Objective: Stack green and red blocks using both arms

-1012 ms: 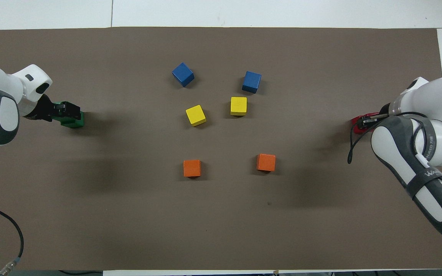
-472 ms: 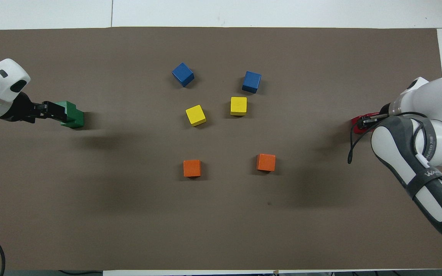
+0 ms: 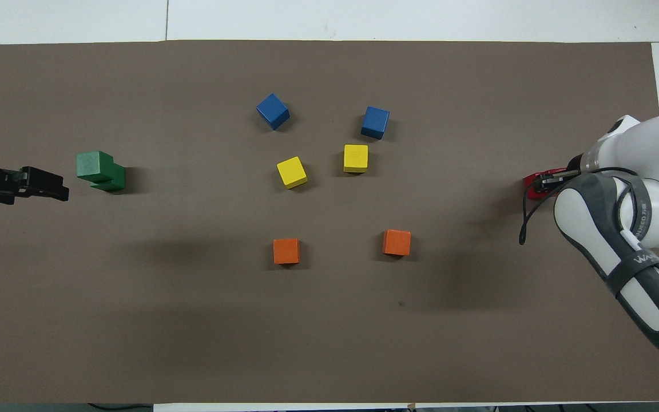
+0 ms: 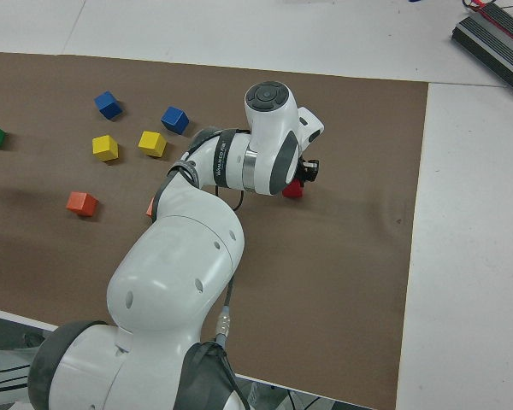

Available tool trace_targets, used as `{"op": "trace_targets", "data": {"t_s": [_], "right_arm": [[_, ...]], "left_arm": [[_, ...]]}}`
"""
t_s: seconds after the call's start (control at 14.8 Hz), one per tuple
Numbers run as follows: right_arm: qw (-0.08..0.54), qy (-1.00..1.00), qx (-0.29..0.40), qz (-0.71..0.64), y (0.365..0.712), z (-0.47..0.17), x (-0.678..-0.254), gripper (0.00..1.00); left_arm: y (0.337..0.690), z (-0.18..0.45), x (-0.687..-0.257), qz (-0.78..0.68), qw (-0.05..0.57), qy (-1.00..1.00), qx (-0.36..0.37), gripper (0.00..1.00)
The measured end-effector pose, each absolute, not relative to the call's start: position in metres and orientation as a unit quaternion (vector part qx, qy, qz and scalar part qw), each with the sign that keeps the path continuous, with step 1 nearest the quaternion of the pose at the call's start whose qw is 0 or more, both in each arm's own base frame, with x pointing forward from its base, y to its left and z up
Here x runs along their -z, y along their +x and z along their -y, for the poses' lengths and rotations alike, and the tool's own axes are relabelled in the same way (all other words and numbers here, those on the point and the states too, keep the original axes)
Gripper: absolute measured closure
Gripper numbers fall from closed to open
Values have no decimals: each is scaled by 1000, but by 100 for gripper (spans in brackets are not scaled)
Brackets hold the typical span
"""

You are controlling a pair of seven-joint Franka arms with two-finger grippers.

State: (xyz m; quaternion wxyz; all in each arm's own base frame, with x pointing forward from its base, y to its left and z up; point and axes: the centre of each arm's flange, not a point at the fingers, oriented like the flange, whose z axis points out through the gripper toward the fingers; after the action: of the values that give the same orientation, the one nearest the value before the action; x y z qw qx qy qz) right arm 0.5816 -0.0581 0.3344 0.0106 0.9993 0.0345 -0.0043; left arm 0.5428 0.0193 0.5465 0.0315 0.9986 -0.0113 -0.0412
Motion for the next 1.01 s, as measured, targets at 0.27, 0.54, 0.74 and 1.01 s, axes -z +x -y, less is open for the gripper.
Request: {"op": "trace_targets", "data": {"t_s": [0.27,0.54,0.74,1.01], "right_arm": [[11,999,4,-34,582,58,-334,45],[11,999,4,-34,582,58,-334,45],[10,999,6,-34,581,58,-333,32],[10,999,7,-35,580,58,-331,0]], "left_arm": [[536,-19,-555,9,31,999,42,0],[547,-16,-544,13,24,999,19,0],[552,10,-537,6,4,1000,26,0],[555,10,-543,-22,0,1000,20,0]]}}
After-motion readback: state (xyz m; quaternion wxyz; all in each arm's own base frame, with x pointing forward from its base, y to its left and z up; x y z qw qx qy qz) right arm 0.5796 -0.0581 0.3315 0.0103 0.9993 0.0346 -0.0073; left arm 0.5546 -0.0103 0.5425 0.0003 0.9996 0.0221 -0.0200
